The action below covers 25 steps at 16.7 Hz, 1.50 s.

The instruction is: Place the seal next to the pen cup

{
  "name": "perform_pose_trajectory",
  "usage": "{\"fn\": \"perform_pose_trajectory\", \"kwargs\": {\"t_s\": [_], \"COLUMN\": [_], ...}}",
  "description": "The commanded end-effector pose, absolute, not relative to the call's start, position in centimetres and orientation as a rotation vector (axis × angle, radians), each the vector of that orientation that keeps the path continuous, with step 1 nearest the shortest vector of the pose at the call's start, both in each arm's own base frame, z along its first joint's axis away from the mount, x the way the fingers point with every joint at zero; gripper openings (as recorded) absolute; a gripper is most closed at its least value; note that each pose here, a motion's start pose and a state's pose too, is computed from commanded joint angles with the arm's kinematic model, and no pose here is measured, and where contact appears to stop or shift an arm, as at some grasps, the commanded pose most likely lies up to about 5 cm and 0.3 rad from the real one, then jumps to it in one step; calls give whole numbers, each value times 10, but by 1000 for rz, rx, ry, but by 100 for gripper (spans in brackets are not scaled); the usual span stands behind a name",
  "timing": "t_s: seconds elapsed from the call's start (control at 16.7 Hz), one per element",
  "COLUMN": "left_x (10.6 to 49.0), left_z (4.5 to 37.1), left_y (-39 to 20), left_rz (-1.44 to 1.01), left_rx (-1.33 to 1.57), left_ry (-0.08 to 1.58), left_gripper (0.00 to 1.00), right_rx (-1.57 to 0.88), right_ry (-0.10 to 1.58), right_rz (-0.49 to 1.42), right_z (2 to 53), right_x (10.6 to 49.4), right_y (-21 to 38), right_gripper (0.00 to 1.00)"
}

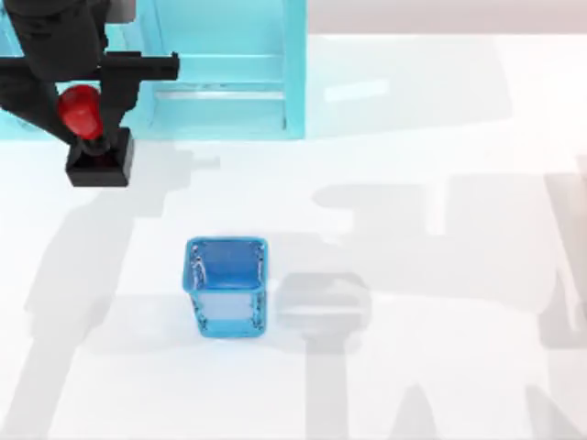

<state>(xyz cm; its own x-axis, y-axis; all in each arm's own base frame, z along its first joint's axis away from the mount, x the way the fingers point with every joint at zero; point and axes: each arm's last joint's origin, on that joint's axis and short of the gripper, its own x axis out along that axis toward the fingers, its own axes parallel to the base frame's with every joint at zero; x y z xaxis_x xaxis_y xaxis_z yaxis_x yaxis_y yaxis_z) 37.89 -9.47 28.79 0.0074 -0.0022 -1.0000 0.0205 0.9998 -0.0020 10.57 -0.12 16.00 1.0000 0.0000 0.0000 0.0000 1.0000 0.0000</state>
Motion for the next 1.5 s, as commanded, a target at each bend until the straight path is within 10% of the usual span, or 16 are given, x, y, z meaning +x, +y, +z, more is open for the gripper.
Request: {"fn": "perform_pose_trajectory", "kwargs": {"t_s": [1.5], "left_x": [316], "left_z": [221], "left_y": [-118], "left_rz": [-25], "left_rx": [6], "left_ry": [1460], "left_gripper": [0], "right_rx": [0], "right_ry": [0], "right_rz": [0], "right_z": [160], "right_x": [106], "right_y": [-1], "right_gripper": [100]}}
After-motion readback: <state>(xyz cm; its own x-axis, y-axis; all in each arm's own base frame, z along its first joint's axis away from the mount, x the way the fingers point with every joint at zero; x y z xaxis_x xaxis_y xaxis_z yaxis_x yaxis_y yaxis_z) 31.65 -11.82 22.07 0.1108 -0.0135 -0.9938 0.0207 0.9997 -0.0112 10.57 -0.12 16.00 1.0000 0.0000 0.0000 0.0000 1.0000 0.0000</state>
